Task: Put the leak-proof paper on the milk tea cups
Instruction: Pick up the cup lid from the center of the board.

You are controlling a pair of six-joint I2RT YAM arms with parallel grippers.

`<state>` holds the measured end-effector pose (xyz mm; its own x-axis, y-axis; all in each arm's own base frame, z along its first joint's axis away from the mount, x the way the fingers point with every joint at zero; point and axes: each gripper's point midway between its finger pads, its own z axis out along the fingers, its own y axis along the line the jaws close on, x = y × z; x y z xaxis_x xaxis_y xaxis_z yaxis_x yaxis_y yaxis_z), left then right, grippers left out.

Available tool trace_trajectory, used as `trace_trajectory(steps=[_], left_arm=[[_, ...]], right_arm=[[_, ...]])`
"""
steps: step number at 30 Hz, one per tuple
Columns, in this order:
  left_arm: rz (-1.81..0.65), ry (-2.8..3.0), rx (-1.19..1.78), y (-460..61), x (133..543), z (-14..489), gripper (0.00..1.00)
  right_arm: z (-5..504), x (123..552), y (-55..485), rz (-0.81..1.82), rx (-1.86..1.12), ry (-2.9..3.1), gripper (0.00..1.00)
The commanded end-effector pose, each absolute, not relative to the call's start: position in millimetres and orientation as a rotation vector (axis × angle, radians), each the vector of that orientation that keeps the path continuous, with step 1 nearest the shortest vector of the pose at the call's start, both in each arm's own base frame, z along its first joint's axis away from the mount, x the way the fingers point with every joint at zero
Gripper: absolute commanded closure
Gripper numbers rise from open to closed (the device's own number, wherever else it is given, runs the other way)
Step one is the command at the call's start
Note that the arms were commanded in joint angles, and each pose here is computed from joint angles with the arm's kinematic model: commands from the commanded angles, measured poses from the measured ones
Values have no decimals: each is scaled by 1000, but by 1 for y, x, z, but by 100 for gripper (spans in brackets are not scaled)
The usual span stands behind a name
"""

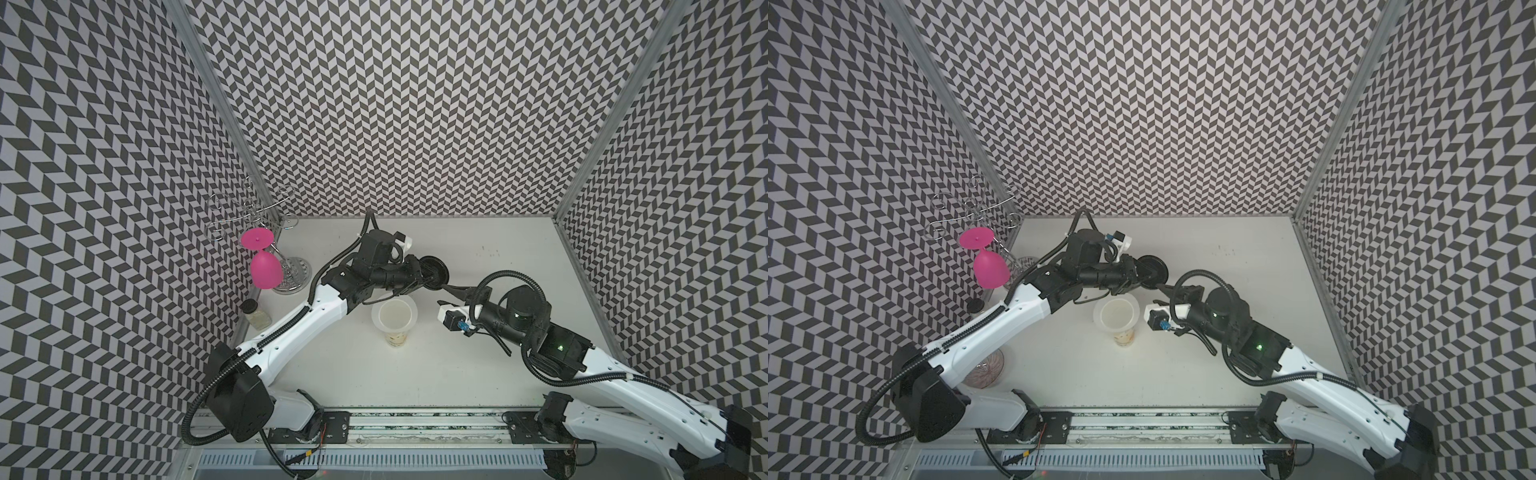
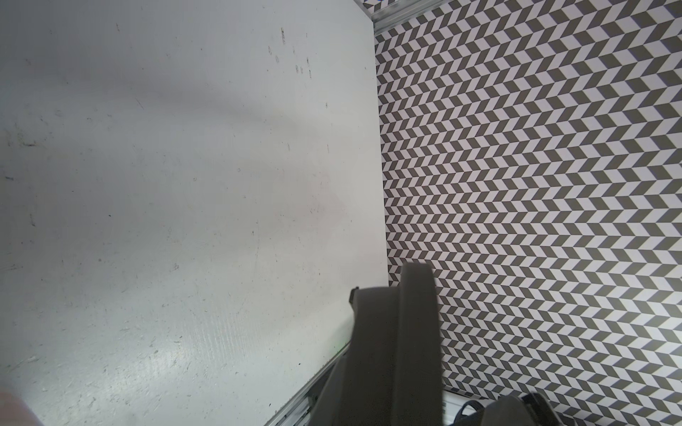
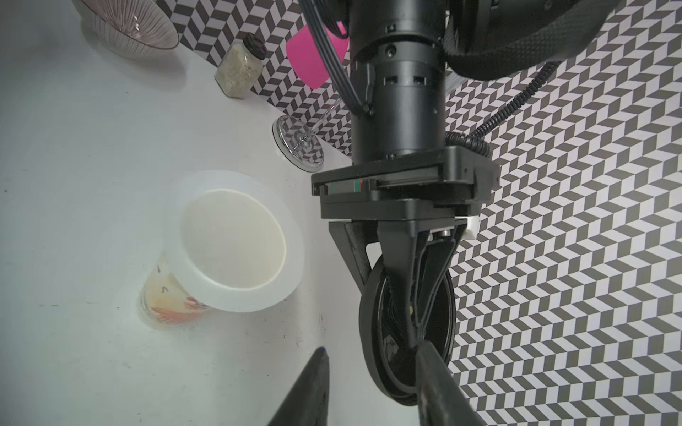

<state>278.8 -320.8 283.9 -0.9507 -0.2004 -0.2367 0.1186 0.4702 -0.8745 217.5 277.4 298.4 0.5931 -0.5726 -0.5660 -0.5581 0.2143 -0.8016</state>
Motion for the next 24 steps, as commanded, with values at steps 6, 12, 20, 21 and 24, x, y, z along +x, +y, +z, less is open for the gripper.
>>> trace_trajectory(steps=[6,12,20,21,24], left_arm=[[-1399,2421,-19,-313,276,291,77],[-1292,2458,42,-305,276,285,77],[-1276,2454,64,-303,273,288,77],[-1273,2456,67,-302,272,287,77],[-1270,2460,72,-301,271,287,77]], right_arm=[[311,221,289,-44,-1439,951,71],[304,215,295,57,-1515,1038,77],[297,216,300,106,-1568,1111,78],[296,218,300,107,-1568,1118,79],[293,218,301,125,-1594,1139,80]])
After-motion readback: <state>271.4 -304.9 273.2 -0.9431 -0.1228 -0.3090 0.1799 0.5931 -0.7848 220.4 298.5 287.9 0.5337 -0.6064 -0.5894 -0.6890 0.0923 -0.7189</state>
